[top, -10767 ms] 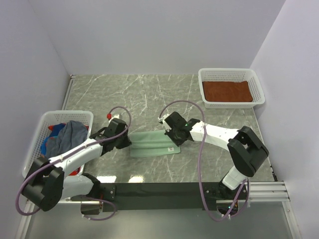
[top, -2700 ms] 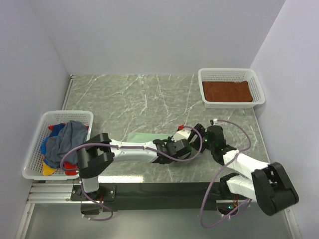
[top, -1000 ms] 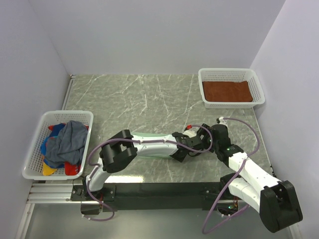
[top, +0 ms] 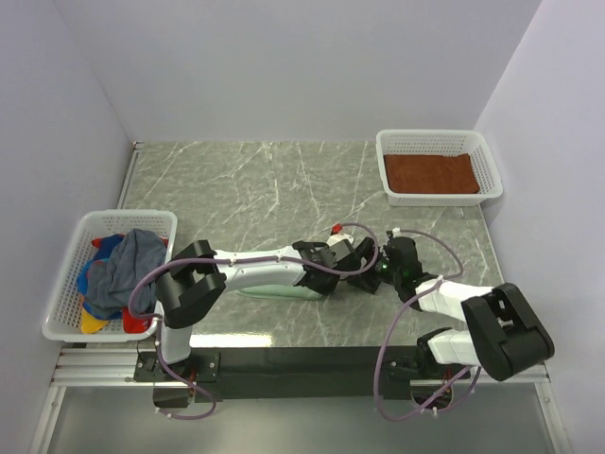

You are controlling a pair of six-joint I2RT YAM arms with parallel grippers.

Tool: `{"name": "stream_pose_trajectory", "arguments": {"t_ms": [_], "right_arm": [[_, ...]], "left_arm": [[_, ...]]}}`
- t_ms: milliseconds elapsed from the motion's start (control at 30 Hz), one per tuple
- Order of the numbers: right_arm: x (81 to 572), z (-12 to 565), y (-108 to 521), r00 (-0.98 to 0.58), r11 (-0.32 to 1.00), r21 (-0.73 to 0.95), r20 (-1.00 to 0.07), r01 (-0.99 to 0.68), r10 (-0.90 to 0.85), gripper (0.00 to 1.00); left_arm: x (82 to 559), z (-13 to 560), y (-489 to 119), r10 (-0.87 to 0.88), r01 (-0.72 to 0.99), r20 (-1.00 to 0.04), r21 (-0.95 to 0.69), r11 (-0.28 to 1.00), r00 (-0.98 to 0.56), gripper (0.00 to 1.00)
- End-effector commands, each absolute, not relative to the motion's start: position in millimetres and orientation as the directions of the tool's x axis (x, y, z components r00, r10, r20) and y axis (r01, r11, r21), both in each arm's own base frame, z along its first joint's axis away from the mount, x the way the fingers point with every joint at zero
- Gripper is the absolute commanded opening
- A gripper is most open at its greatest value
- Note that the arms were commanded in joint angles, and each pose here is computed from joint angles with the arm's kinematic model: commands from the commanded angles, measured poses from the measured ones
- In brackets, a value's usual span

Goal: Fold and stack the towels
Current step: Neatly place the folded towel into the bin

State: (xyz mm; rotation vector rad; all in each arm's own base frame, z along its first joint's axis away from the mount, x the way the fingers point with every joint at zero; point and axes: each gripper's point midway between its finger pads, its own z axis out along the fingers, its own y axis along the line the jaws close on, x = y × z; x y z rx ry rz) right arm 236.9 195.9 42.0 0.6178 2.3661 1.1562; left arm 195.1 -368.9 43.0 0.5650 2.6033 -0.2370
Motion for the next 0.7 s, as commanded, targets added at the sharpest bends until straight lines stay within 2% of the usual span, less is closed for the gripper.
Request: {"name": "stream_pose_trajectory", "arguments": {"t_ms": [0, 167, 533, 667], "right_arm": [[239, 51, 216, -0.813, 0.489, 0.850, -0.136, 0.198, 0.566, 0.86], [242, 48, 232, -0.816, 0.492, 0.840, -0.110, 0.229, 0.568, 0.86], [235, 28, 257, -0.825, 0.387, 0.864, 0.054, 0.321, 0.563, 0.86], [238, 24, 263, -0.828, 0.384, 0.864, 0.065, 0.327, 0.557, 0.86]], "left_arm": [[196, 65, -379, 0.312, 0.438, -0.519, -0.138, 0.888, -0.796, 0.01], [199, 71, -378, 0.301, 0.431, -0.529, -0.139, 0.892, -0.793, 0.01], [202, 84, -377, 0.266, 0.417, -0.558, -0.161, 0.894, -0.786, 0.01], [201, 83, -379, 0.259, 0.414, -0.555, -0.173, 0.894, -0.791, 0.01]]}}
